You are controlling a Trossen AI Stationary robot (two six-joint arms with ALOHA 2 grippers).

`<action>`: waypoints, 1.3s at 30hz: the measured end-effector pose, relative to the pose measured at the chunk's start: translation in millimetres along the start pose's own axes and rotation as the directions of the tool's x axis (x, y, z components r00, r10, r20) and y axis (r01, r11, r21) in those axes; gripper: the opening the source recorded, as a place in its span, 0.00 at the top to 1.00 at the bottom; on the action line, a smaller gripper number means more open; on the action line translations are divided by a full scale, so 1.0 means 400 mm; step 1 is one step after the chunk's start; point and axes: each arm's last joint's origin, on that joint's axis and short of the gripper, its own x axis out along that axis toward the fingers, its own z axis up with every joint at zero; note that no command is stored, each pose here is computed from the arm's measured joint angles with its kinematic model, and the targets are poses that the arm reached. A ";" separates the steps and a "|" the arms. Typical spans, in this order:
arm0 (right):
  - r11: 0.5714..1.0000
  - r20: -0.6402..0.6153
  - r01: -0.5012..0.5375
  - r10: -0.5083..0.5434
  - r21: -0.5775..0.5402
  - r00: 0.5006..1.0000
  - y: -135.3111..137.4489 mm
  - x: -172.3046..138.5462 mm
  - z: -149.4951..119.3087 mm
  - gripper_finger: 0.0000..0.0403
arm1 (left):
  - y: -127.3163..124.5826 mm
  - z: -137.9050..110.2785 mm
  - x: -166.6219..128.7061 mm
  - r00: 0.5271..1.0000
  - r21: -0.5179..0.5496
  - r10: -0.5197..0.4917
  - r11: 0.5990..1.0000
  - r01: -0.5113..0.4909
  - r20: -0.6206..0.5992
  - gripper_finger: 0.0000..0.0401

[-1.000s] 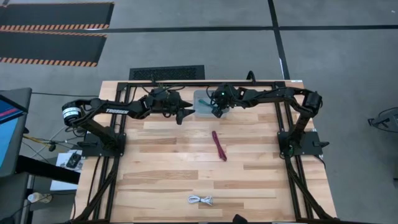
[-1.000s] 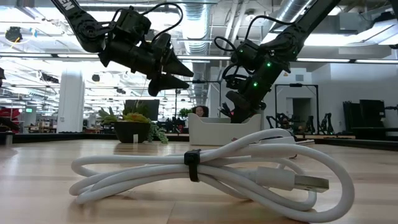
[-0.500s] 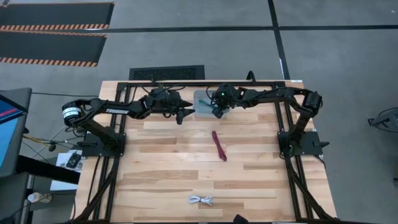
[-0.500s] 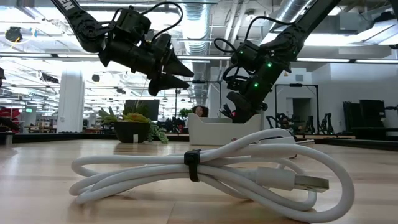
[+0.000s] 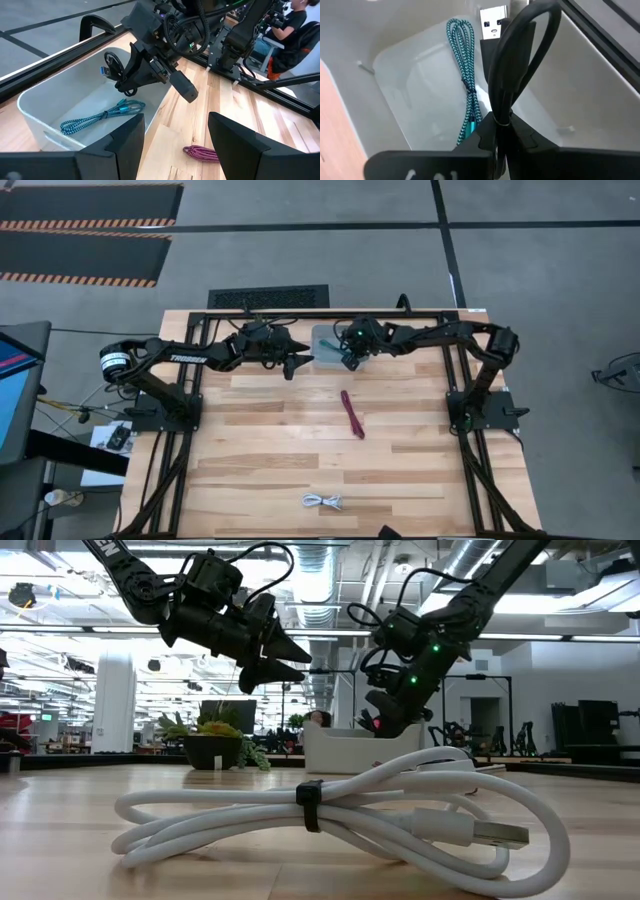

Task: Pick and place USB-C Cables
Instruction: Put the black charger cable into the white bin, then put the white charger cable into the white bin

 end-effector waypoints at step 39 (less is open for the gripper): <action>0.996 0.027 -0.054 0.056 -0.075 0.998 0.002 0.008 -0.017 0.65 | 0.002 0.000 0.000 1.000 0.000 0.025 1.000 -0.025 0.007 0.48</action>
